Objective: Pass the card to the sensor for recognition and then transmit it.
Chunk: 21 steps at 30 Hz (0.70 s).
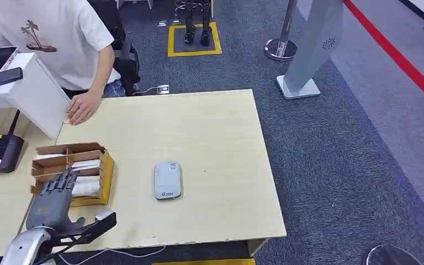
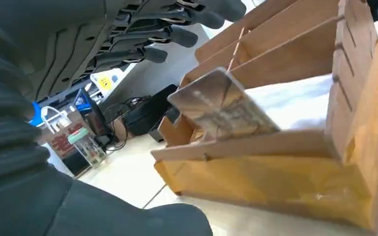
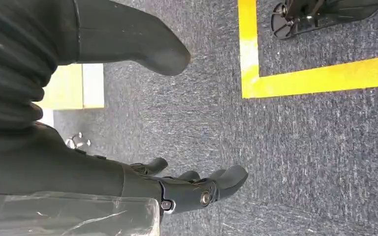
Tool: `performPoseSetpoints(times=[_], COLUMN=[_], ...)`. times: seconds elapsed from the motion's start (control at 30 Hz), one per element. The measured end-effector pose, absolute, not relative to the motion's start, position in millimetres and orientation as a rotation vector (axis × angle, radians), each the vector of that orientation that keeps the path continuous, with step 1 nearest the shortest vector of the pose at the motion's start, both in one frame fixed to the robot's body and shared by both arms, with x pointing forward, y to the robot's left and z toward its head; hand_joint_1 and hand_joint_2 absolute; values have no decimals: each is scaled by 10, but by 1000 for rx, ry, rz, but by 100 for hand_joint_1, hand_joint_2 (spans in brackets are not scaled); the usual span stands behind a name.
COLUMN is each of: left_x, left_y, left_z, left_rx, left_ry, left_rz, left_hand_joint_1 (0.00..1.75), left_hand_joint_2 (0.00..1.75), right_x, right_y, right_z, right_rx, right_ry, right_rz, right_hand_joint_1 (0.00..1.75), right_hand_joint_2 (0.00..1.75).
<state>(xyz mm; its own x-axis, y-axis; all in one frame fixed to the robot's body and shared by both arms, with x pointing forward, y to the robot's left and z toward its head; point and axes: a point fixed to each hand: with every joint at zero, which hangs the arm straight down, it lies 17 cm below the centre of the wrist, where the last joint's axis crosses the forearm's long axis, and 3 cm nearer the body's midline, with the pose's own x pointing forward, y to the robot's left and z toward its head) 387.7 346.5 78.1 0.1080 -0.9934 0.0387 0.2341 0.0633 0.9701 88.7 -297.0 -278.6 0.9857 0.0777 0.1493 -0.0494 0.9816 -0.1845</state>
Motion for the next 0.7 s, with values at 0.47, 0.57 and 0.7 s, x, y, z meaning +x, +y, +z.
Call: performPoseSetpoints(times=[0.47,0.57,0.7], left_x=[3790,3789,3785], left_y=[3483,3518,3602], left_z=[793,797,807], left_rx=[1048,1054,1067], left_ry=[-974,-968,-952], left_rz=[-1210,-1204,-1188], left_hand_joint_1=[0,0,0], left_hand_joint_2=[175,175,175], right_x=[892,892,891], right_y=[-2975,-2972,-2975], right_z=[-2786,-2786,-2786], right_rx=[-183,-183,-183], right_ry=[-158,-158,-157], right_rz=[64,64,64], right_hand_joint_1=[0,0,0], right_hand_joint_2=[175,175,175])
